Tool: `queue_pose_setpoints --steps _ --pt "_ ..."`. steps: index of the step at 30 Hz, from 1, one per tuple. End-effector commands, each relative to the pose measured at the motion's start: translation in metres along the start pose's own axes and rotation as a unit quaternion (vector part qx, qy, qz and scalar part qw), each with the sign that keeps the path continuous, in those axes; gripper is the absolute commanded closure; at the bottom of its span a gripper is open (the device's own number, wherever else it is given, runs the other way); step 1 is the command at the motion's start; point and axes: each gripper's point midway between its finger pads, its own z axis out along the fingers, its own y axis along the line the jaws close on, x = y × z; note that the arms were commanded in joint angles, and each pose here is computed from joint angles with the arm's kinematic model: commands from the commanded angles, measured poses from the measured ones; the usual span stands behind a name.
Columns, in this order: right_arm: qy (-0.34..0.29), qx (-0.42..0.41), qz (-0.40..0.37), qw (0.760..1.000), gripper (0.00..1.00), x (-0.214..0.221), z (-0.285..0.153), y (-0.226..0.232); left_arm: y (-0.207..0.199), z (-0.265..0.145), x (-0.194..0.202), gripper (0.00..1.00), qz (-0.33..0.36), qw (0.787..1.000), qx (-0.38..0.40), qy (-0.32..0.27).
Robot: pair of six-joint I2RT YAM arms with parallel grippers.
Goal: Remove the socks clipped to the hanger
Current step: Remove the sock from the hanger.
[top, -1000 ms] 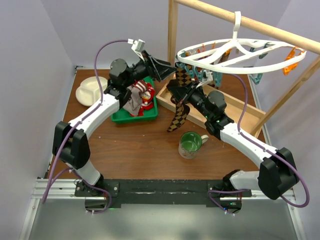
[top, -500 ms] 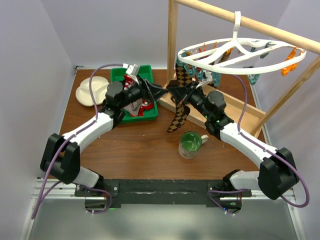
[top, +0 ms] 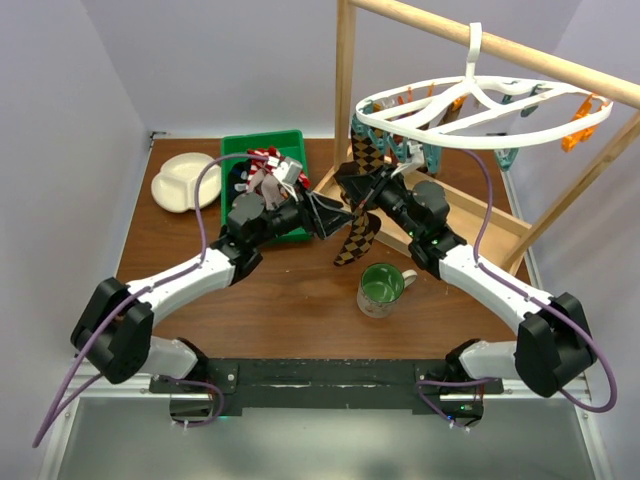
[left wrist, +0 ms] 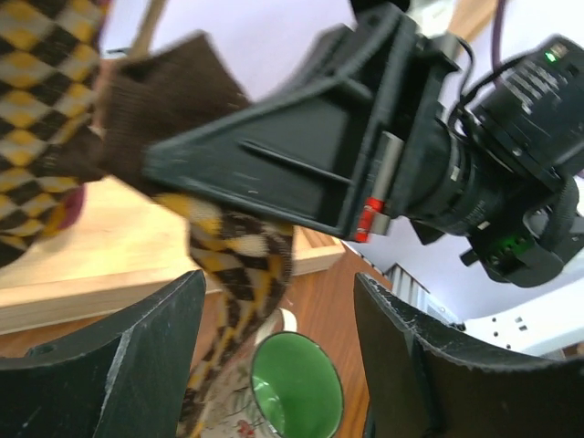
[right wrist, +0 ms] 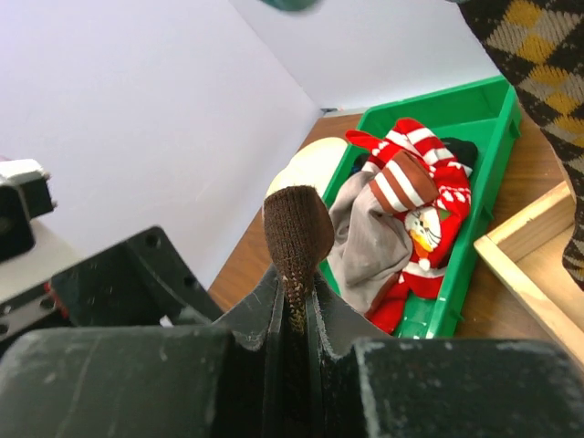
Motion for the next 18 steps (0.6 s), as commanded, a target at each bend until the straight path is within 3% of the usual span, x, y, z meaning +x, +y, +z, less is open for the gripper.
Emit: queue_pose_setpoints --steps 1,15,18 --pt "-0.022 -0.005 0.001 1.0 1.0 -0.016 0.005 0.01 -0.008 0.014 -0.005 0.31 0.019 0.999 0.013 -0.022" --pt "-0.023 -0.005 -0.001 1.0 1.0 -0.02 0.008 0.011 -0.009 0.045 0.008 0.5 -0.006 1.0 0.009 -0.011" --pt "-0.023 0.001 -0.005 1.0 1.0 -0.02 0.008 0.009 -0.006 0.049 0.009 0.72 -0.015 1.0 -0.004 -0.014"
